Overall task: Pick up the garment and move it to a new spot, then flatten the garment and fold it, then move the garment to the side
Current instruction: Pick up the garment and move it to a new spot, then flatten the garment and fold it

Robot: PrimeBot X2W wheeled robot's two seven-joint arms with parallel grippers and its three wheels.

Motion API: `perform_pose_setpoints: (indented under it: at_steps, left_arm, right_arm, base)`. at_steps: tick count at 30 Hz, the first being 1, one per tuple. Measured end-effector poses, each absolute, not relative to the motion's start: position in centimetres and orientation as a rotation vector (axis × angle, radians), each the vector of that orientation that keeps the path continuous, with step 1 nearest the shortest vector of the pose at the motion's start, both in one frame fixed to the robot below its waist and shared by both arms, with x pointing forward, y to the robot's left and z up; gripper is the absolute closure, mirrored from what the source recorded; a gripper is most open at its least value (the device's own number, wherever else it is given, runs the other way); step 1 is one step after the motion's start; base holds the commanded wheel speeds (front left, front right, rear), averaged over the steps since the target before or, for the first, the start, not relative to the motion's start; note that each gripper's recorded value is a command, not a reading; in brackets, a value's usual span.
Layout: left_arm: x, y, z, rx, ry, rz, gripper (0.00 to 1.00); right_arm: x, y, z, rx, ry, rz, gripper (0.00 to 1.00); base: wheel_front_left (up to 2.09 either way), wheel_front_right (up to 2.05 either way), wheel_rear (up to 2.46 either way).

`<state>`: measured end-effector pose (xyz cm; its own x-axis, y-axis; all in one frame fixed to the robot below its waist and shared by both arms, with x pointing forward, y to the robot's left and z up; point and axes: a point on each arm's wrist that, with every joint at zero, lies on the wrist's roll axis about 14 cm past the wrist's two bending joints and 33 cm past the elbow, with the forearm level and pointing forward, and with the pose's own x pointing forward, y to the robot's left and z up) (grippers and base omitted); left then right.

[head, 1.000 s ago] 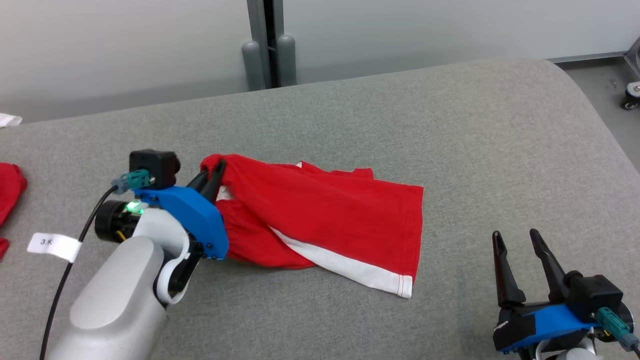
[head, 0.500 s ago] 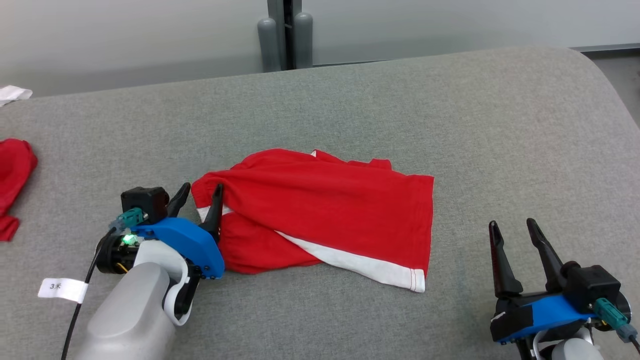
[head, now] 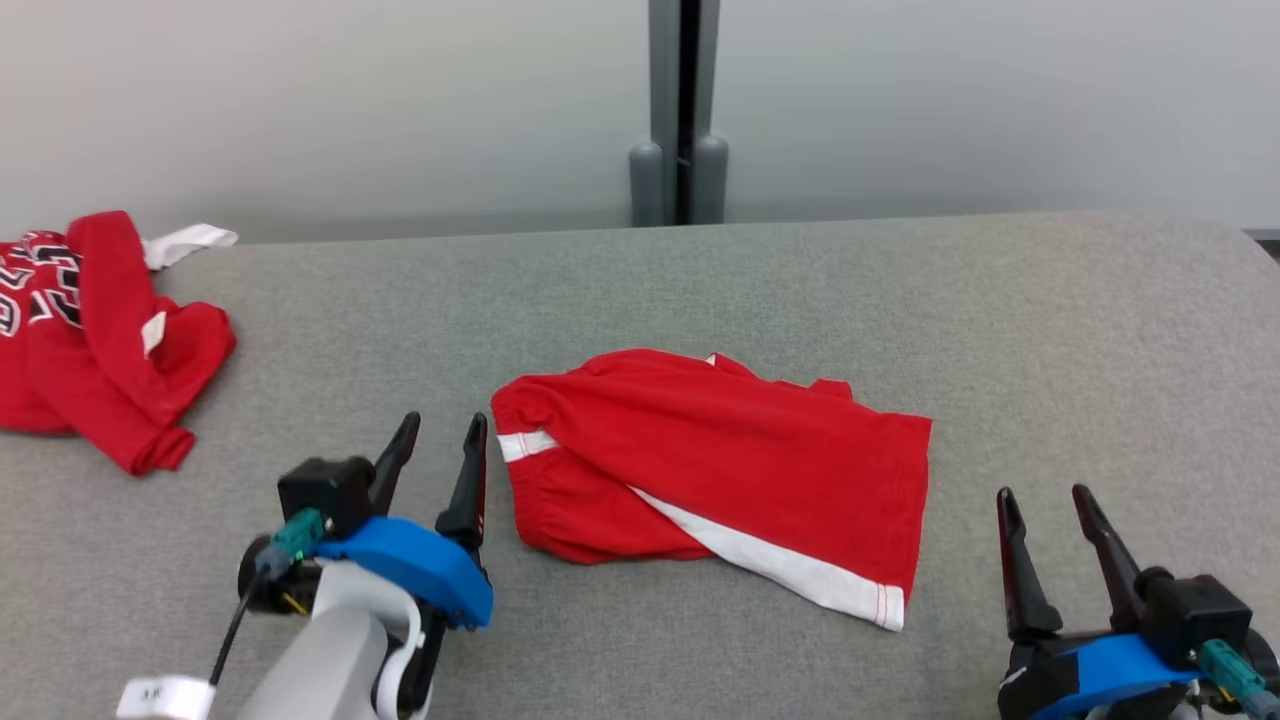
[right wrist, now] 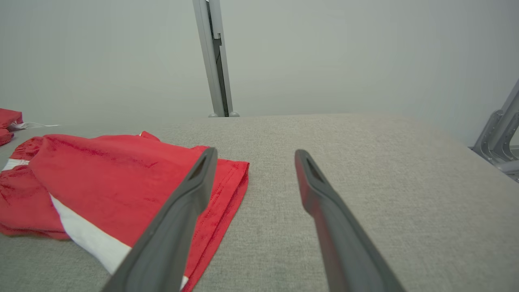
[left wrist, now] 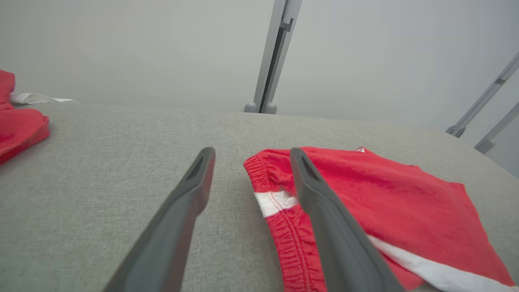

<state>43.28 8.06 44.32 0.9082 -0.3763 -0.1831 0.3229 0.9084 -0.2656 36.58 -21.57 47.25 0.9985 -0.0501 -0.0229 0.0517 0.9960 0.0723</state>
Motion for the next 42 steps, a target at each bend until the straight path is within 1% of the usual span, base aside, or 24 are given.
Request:
perform_pose_setpoints:
  at_steps: [3, 7, 13, 19, 42]
  left_arm:
    - [41.7, 8.8, 45.8, -0.246, 0.174, -0.319, 0.00]
    - [39.1, 10.1, 46.1, -0.265, 0.141, -0.250, 0.00]
    - [36.7, 11.6, 45.7, -0.287, 0.125, -0.175, 0.00]
    - [35.3, 12.7, 45.4, -0.286, 0.121, -0.132, 0.00]
    - [34.8, 12.6, 44.2, -0.273, 0.148, -0.136, 0.00]
  right_arm:
    - [36.1, -20.9, 47.7, 0.072, 0.009, -0.029, 0.00]
    - [35.4, -19.9, 47.9, 0.076, 0.001, -0.001, 0.00]
    - [34.7, -18.8, 47.5, 0.092, 0.013, 0.029, 0.00]
    - [33.9, -18.2, 46.8, 0.103, 0.035, 0.045, 0.00]
    - [33.7, -17.6, 45.8, 0.109, 0.067, 0.061, 0.00]
  base:
    - [0.00, 0.00, 0.00]
    - [0.00, 0.00, 0.00]
    - [0.00, 0.00, 0.00]
    - [0.00, 0.00, 0.00]
    - [0.00, 0.00, 0.00]
